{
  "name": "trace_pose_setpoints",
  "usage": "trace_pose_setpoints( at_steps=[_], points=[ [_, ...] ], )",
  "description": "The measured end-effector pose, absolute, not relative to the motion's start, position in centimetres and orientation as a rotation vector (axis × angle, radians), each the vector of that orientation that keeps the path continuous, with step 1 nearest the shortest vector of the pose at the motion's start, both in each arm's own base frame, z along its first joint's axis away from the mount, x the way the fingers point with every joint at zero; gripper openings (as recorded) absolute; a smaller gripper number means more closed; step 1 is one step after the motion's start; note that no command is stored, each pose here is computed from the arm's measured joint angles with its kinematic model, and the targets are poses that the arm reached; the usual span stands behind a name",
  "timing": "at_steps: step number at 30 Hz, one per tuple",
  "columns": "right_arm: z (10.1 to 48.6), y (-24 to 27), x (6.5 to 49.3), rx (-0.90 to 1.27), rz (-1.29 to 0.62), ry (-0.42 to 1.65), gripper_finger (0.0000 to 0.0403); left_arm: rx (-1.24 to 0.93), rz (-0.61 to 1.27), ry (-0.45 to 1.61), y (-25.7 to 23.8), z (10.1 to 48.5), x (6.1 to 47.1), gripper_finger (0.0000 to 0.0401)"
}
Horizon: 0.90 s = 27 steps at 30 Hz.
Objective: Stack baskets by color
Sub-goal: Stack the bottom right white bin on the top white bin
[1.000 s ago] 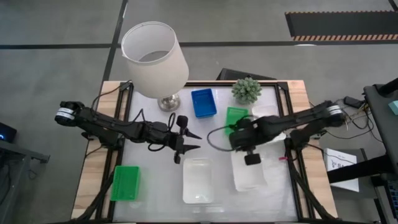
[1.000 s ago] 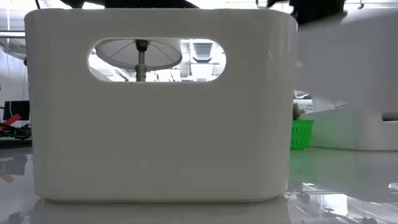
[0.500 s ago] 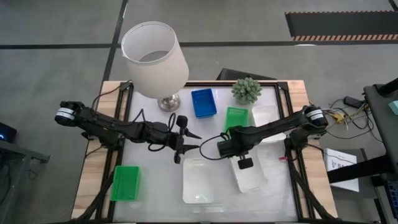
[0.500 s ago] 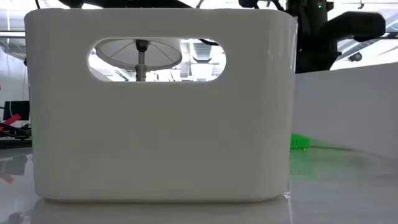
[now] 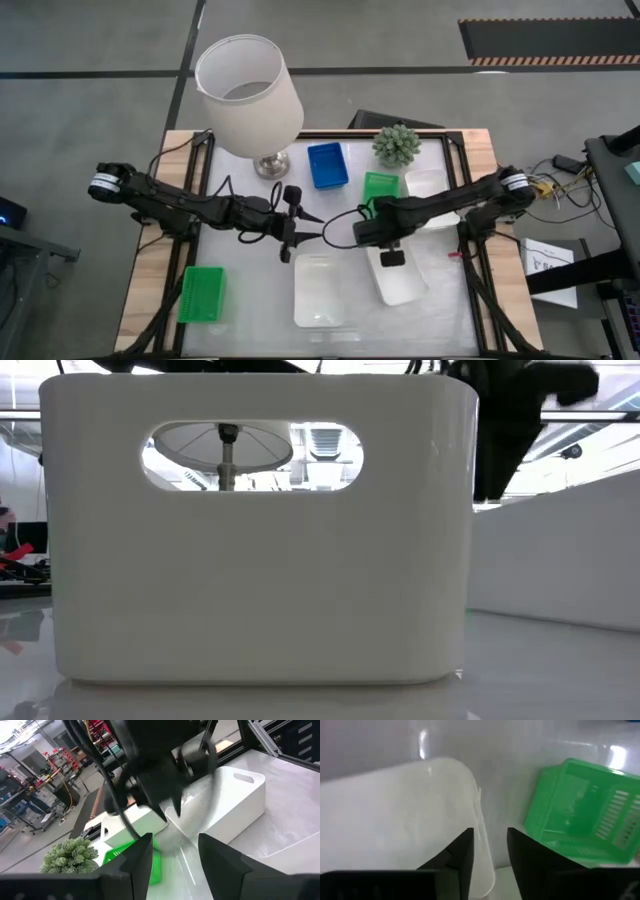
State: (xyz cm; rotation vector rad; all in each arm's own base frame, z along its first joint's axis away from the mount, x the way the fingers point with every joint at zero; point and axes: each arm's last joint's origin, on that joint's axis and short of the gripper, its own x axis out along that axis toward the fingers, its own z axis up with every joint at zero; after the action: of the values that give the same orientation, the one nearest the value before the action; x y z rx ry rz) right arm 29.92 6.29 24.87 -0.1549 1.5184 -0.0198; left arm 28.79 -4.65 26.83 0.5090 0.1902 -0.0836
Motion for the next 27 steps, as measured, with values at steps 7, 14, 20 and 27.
trace_pose_setpoints(
  at_steps=[7, 14, 20, 27],
  points=[
    [27.5, 10.7, 27.3, -0.044, -0.014, 1.403, 0.0138, 0.509, -0.083, 0.192, -4.6, 26.8, 28.8, 0.0144],
    [27.0, 16.9, 25.8, 0.051, 0.028, 1.321, 0.0152, 0.507, -0.083, 0.192, -4.6, 26.8, 28.8, 0.0144],
    [24.4, 20.7, 25.0, 0.101, 0.038, 1.430, 0.0153, 0.494, -0.080, 0.185, -4.6, 26.8, 28.8, 0.0144],
    [22.5, 22.5, 25.0, 0.045, 0.030, 1.507, 0.0146, 0.480, -0.077, 0.181, -4.6, 26.9, 28.8, 0.0144]
  ],
)
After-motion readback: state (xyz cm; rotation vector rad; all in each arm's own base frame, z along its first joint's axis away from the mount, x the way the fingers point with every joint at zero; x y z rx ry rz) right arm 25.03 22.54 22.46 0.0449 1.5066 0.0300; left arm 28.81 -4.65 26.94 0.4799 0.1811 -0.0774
